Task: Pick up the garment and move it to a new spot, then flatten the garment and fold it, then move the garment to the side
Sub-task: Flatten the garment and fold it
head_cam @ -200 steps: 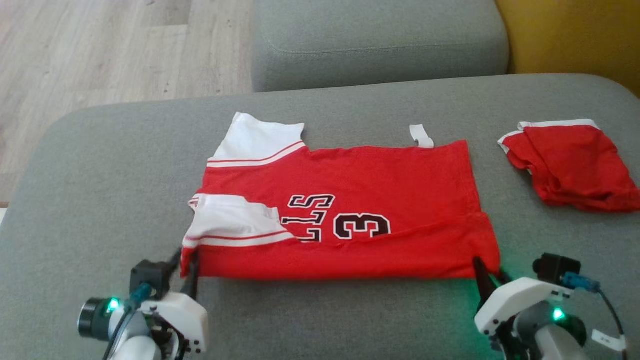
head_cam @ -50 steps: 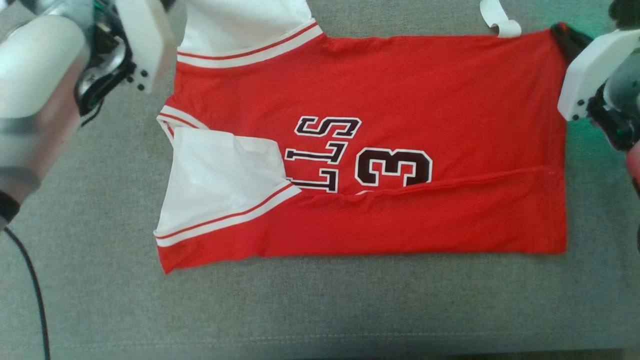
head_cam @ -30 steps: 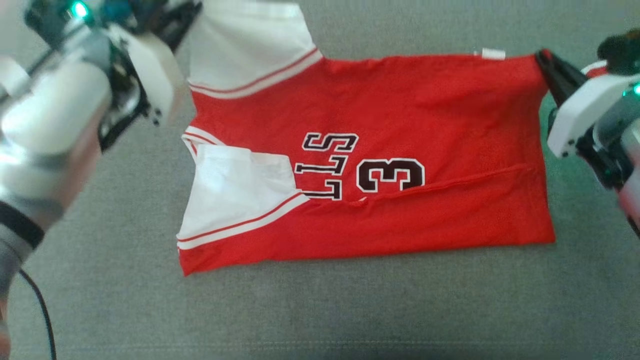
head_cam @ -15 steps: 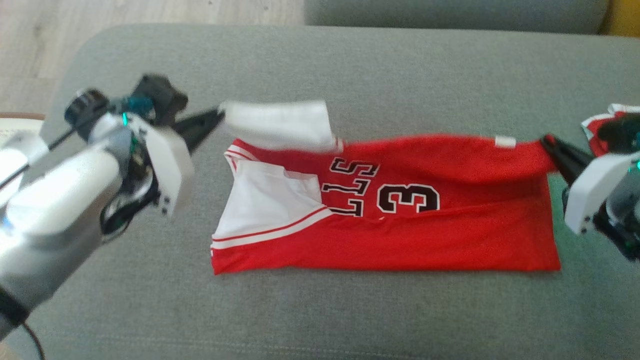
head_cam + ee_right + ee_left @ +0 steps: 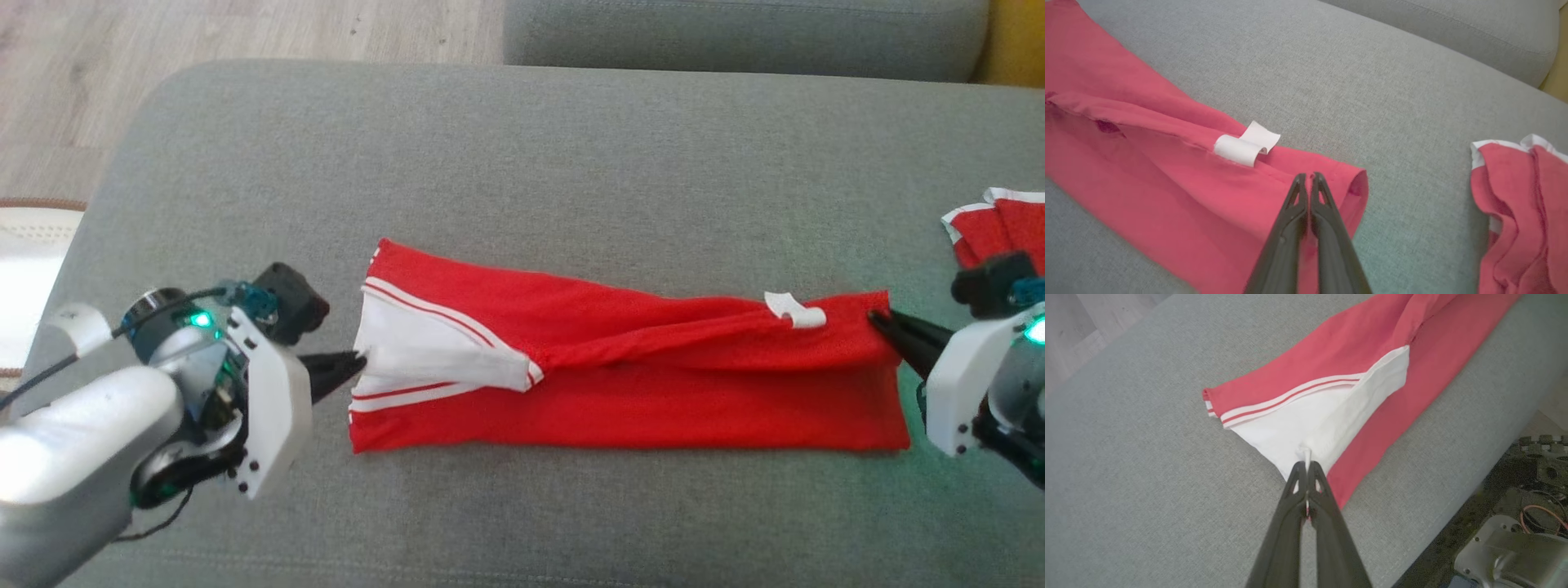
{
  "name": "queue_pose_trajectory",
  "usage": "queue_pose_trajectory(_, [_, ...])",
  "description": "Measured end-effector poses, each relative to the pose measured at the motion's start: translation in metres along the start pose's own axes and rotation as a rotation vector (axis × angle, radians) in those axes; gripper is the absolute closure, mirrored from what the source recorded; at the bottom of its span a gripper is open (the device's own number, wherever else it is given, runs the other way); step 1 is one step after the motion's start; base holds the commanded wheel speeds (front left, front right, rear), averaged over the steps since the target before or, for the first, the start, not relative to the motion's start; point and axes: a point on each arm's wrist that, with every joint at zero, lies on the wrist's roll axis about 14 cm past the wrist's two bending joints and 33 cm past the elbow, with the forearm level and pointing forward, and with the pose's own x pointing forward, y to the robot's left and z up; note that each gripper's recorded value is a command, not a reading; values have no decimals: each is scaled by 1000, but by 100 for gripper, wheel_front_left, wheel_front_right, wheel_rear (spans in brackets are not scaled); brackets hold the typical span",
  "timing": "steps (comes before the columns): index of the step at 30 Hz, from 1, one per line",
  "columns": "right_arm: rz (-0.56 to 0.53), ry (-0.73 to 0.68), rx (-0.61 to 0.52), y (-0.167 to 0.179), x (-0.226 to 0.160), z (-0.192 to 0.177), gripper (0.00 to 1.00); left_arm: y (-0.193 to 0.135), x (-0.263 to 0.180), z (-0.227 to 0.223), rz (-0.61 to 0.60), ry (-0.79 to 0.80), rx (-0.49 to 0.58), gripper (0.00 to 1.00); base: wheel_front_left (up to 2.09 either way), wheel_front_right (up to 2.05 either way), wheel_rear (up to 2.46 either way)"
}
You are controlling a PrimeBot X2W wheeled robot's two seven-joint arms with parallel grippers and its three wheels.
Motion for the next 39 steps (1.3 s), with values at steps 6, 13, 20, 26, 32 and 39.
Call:
queue_pose_trajectory(6, [22, 54, 26, 5, -10, -13, 100, -12, -3, -12, -43, 71, -3, 100, 0, 0, 0])
queue_pose_trajectory(13, [46, 122, 41, 12, -23, -27, 100, -23, -6, -23, -80, 130, -25, 100, 0, 0, 0])
queue_pose_trajectory(20, [64, 194, 62, 17, -32, -45, 100, -22, -8, -27, -77, 153, -31, 100, 0, 0, 0])
queue_pose_trajectory(26, [94, 241, 86, 27, -36, -53, 100, -28, -7, -34, -93, 174, -38, 100, 0, 0, 0])
queue_pose_trajectory(32, [98, 288, 173, 28, -46, -60, 0, -30, -7, -36, -87, 177, -34, 0, 0, 0, 0])
queue_pose_trajectory(39, [46, 207, 214, 10, -55, -39, 0, -13, -6, -12, 5, 55, -53, 0, 0, 0, 0])
